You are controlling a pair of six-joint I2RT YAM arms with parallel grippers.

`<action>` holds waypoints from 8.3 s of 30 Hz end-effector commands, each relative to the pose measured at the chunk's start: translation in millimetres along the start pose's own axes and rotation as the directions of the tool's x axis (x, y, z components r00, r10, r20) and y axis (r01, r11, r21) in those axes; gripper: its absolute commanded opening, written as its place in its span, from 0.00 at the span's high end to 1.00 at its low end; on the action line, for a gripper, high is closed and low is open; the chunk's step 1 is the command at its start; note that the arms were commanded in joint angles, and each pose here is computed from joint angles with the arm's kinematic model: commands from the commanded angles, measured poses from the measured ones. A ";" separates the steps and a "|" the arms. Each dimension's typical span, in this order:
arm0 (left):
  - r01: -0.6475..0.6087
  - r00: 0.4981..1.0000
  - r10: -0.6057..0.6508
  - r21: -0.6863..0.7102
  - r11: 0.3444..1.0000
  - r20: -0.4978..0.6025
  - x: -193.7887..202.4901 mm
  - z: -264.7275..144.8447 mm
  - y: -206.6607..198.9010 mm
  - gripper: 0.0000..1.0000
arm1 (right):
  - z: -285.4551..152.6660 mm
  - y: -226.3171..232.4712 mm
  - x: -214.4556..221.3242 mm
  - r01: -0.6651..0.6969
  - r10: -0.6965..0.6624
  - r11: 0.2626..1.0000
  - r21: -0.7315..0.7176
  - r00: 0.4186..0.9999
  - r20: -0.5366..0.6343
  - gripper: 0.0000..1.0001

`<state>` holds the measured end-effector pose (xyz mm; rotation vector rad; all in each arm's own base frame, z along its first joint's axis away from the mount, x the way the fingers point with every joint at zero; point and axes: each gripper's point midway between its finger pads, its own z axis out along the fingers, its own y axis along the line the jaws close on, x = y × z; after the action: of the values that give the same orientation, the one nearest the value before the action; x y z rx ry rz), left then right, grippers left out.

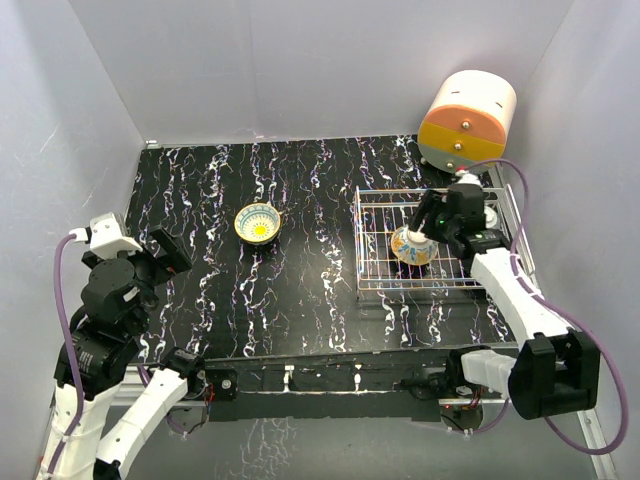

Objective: Load the bowls into the dish rack

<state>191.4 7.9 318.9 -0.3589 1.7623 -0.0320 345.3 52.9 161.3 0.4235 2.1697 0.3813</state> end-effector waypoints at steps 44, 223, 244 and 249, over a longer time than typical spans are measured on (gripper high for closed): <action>-0.039 0.999 0.039 -0.041 0.998 0.012 6.6 -0.5 12.5 0.03 | 52.0 -1.2 25.7 0.300 -0.283 0.933 0.198 0.953 -0.110 0.34; 0.006 0.992 0.007 -0.102 0.995 0.124 -25.3 -33.5 39.9 0.03 | 25.4 428.9 145.5 0.553 -0.603 0.295 -0.779 0.740 0.297 0.92; 0.008 0.991 0.007 -0.110 0.994 0.132 -29.3 -37.3 42.7 0.03 | -30.8 435.5 84.7 0.377 -0.344 0.237 -0.895 0.894 0.285 0.92; 0.011 0.991 0.003 -0.107 0.994 0.132 -29.8 -37.0 41.8 0.03 | -54.6 436.5 61.7 0.321 -0.260 0.196 -0.927 0.928 0.267 0.92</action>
<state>150.0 48.5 339.5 -0.4371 1.6457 0.0766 353.8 469.2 226.1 -0.7517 1.7729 1.1991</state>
